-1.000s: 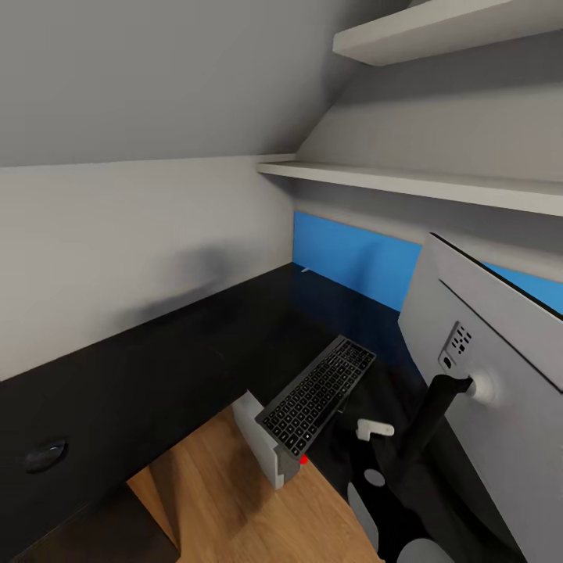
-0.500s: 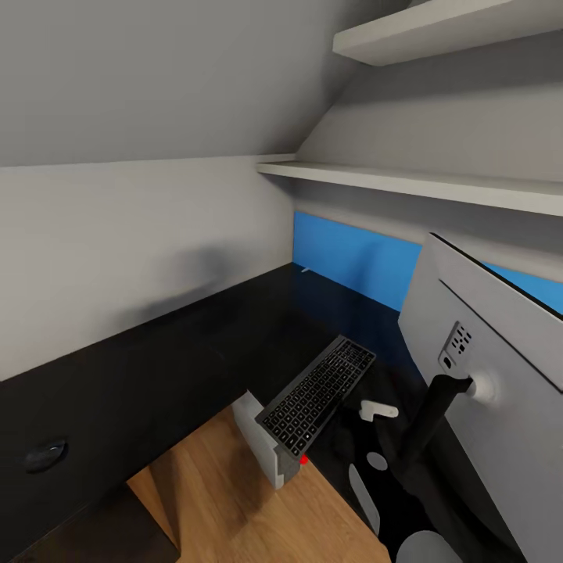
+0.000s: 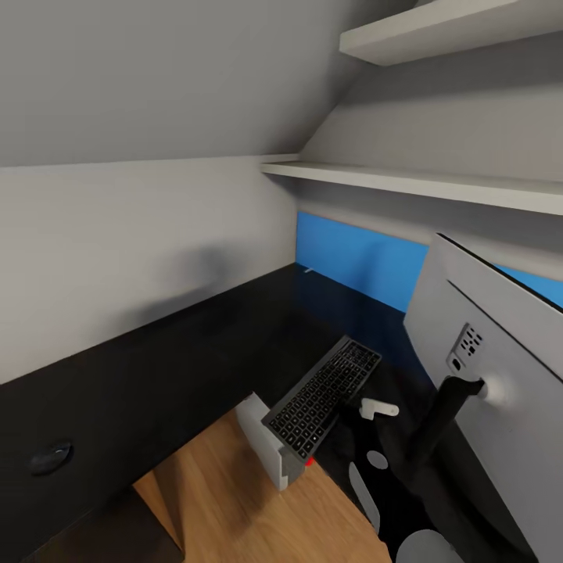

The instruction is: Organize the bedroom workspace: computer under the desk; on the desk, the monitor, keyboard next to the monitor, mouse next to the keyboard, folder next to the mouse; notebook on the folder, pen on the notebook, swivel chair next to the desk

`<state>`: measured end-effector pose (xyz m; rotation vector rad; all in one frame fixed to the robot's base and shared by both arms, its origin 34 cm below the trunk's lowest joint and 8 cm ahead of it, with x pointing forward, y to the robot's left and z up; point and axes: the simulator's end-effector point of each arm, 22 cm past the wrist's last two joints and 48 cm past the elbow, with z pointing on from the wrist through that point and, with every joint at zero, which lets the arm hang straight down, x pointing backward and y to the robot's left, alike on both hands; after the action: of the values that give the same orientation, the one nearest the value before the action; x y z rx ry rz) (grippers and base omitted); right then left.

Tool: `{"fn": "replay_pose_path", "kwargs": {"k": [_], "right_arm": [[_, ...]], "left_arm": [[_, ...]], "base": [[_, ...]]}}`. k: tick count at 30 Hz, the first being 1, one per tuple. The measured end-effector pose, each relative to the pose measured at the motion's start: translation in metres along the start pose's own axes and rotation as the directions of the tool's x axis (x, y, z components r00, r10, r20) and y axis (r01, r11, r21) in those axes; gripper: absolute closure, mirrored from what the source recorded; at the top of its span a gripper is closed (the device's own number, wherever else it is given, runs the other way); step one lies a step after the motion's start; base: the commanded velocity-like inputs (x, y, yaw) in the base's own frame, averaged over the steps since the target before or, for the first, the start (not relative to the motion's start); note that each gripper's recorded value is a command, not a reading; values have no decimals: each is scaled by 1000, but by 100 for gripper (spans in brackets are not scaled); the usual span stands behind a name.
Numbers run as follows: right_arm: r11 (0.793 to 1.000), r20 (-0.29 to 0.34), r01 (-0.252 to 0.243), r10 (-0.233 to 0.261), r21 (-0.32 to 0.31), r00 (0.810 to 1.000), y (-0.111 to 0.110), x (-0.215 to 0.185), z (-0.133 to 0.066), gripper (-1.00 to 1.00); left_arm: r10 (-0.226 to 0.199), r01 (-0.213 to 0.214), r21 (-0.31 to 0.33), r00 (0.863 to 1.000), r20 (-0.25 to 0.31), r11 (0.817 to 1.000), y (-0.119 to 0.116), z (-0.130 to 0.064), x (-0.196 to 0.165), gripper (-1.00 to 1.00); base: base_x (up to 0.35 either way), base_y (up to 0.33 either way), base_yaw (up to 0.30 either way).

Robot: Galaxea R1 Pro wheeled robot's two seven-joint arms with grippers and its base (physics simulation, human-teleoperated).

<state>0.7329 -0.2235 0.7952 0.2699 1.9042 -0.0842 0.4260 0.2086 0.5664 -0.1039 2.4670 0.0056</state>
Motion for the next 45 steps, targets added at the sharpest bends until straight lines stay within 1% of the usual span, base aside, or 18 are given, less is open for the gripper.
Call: {"fn": "replay_pose_path", "kwargs": {"k": [11,22,33,45], "right_arm": [[1000,-1,0,0,-2,1000,1,0,0,-100],[1000,-3,1,-1,-2,1000,1,2,0,-100],[1000,-6,2,-2,-1,1000,1,3,-1,-100],[1000,-10,5,-5,0,1000,0,5,0,-100]], "left_arm": [[0,0,1,1000,0,1000,0,0,0,-100],[0,0,1,1000,-1,1000,0,0,0,-100],[0,0,1,1000,-2,1000,0,0,1,-100],[0,0,1,1000,-2,1000,0,0,1,-100]], "base": [[143,119,0],[41,12,0],[200,1,0],[28,0,0]]}}
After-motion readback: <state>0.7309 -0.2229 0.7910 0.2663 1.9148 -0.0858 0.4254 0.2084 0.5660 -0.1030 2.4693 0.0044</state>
